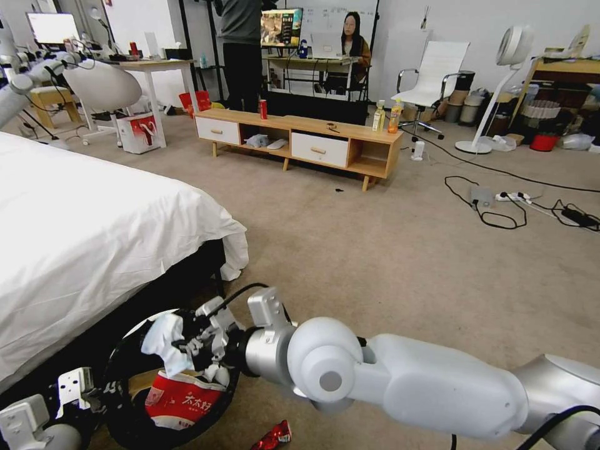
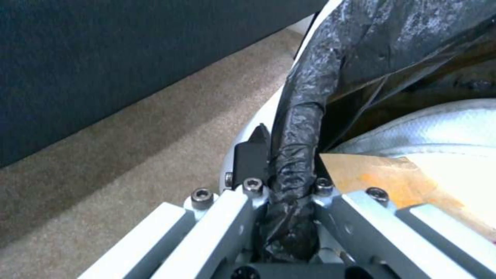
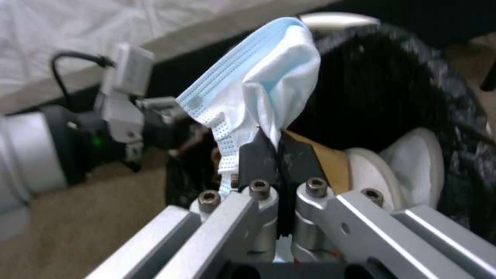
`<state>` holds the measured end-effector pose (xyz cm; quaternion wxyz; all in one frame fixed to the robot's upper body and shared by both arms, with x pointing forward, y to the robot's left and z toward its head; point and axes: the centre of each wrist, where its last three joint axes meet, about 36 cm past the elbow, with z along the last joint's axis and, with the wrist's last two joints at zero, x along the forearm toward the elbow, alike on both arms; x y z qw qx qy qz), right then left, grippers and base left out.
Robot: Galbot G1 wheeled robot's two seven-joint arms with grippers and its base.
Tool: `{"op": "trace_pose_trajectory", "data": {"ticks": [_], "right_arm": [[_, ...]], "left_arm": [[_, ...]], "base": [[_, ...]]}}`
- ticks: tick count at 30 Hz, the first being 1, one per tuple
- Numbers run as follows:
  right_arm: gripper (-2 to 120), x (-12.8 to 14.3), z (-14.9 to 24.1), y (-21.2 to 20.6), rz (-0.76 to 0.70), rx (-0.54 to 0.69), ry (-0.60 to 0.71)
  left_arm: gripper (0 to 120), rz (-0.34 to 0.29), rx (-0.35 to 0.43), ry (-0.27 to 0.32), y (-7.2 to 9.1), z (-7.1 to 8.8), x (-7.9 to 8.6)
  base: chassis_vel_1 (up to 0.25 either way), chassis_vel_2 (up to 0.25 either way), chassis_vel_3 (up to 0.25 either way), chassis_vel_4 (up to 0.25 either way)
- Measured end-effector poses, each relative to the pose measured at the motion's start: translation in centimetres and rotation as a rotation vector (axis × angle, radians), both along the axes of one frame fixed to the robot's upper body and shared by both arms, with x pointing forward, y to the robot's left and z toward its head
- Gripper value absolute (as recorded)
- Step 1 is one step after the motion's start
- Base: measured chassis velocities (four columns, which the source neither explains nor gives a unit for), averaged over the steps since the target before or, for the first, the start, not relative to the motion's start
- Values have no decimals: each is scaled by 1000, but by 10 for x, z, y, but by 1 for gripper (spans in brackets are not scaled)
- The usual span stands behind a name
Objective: Pick up the trash bin and place the garbage on the floor into it.
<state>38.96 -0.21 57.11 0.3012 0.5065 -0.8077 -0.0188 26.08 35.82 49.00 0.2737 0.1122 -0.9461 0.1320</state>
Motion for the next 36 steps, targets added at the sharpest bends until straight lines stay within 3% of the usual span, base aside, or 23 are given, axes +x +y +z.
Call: {"op": "trace_pose_trajectory", "data": {"ticks": [19, 36], "right_arm": [[0, 23, -39, -4, -118, -104, 20], [0, 30, -55, 22, -117, -97, 47]], "left_arm": [[1, -2, -12, 10, -3, -4, -1], [1, -1, -19, 17, -3, -7, -3]], "base": [[0, 0, 0, 0], [0, 0, 0, 0]]}}
